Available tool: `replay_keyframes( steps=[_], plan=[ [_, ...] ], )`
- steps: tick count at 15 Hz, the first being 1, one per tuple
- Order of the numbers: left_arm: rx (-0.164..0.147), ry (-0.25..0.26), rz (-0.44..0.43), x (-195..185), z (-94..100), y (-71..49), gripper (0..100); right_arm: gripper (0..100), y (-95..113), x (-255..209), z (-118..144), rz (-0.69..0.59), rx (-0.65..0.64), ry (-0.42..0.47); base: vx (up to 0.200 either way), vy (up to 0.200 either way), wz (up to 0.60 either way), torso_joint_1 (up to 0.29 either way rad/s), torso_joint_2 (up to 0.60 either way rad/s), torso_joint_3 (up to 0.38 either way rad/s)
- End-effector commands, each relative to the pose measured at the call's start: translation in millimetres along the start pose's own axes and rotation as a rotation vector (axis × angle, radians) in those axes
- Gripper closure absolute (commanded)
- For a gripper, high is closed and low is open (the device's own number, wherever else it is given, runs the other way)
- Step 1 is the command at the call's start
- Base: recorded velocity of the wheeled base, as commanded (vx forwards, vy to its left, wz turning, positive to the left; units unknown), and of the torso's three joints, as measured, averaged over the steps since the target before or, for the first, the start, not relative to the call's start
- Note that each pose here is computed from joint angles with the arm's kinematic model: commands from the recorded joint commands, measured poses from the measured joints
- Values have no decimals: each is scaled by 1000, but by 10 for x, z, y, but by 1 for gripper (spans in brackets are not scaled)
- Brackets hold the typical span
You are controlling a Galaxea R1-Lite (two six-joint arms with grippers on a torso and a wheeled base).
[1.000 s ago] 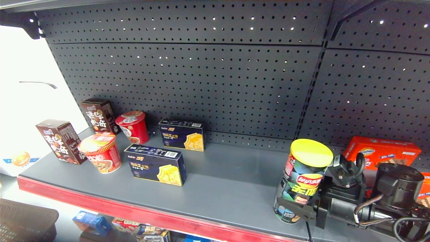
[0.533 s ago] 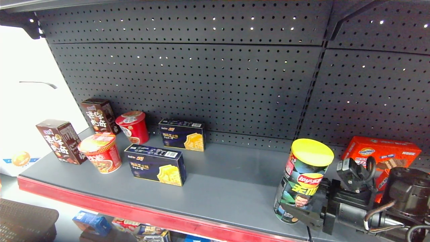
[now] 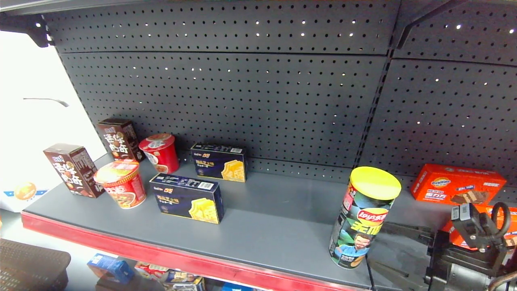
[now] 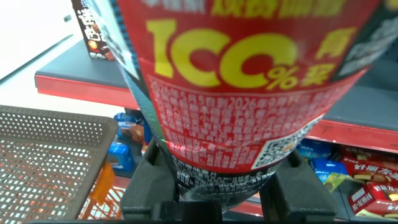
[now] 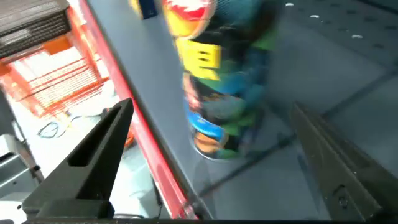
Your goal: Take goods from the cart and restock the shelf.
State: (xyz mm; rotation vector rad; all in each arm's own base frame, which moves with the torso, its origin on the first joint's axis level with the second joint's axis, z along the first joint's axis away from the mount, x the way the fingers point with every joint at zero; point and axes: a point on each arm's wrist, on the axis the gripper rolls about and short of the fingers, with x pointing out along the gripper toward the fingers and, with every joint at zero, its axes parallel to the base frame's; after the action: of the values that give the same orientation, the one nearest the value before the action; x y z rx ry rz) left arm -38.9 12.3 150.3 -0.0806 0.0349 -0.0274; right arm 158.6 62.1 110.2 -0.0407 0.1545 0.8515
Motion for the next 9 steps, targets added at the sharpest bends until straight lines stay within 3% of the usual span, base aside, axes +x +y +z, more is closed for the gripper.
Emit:
replay_keyframes(
  steps=[1, 4, 9],
  plan=[
    [-1, -4, 1, -4, 7, 0, 100, 0, 6, -170, 86, -51, -20, -41, 0, 0, 0, 0, 0, 0],
    [-2, -11, 3, -14, 22, 0, 100, 0, 62, -303, 140, -68, -31, -61, 0, 0, 0, 0, 0, 0],
    [-2, -35, 0, -47, 1, 7, 100, 0, 290, -763, 283, -154, -99, -169, 0, 0, 0, 0, 0, 0]
  ],
)
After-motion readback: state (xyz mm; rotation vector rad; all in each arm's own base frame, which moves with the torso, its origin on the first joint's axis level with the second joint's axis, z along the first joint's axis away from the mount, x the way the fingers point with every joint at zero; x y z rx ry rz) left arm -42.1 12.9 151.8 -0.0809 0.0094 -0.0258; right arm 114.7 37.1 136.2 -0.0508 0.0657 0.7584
